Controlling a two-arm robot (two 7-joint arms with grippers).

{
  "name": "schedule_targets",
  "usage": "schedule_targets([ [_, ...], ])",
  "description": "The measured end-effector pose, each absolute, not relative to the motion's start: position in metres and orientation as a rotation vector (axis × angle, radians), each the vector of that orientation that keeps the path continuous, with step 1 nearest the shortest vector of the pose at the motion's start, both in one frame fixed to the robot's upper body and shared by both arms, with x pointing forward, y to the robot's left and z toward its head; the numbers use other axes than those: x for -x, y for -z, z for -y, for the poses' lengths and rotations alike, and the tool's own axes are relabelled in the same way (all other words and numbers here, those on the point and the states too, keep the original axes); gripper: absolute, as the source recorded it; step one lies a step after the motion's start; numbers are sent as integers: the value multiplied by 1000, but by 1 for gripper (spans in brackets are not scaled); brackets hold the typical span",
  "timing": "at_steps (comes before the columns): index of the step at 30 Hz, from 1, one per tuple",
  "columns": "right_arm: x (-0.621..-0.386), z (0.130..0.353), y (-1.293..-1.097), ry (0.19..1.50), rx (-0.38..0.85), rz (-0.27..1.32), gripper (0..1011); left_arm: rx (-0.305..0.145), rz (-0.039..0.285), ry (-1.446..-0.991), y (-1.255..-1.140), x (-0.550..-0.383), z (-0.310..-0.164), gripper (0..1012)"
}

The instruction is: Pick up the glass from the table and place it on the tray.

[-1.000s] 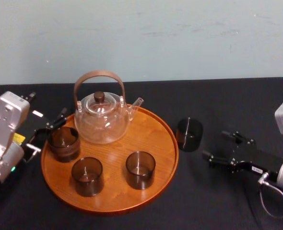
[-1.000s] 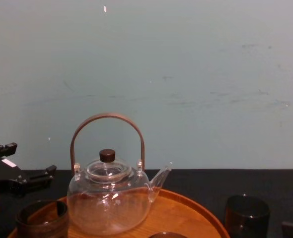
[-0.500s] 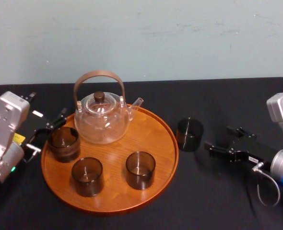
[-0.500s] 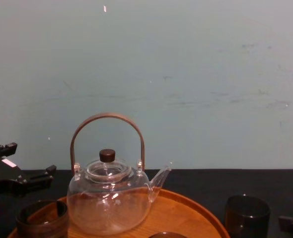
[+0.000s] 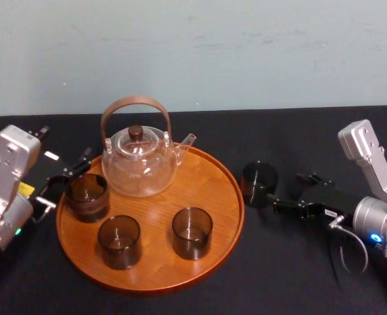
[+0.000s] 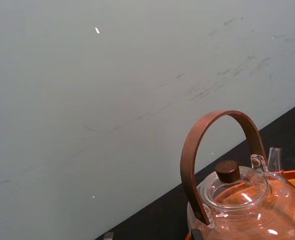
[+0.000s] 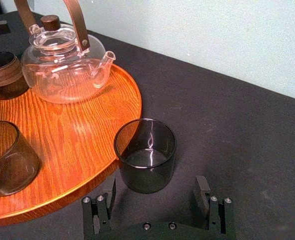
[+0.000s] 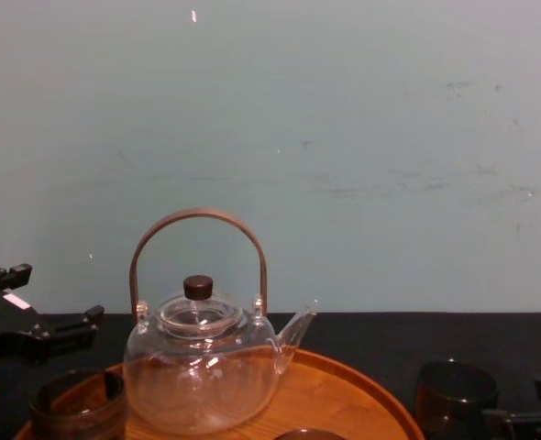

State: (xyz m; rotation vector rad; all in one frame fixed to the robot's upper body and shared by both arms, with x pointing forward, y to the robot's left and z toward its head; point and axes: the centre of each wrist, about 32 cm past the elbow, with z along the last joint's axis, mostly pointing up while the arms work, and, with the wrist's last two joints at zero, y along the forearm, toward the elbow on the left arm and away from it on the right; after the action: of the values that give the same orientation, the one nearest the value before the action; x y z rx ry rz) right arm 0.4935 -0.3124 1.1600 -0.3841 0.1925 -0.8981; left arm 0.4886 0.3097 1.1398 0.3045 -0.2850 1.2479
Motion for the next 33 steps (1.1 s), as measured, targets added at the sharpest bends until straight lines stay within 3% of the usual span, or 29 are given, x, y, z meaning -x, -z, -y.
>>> schedule_targets([
  [33, -535, 288, -1158, 859, 425, -189, 1002, -304, 285, -1248, -1140, -489, -310, 1001],
])
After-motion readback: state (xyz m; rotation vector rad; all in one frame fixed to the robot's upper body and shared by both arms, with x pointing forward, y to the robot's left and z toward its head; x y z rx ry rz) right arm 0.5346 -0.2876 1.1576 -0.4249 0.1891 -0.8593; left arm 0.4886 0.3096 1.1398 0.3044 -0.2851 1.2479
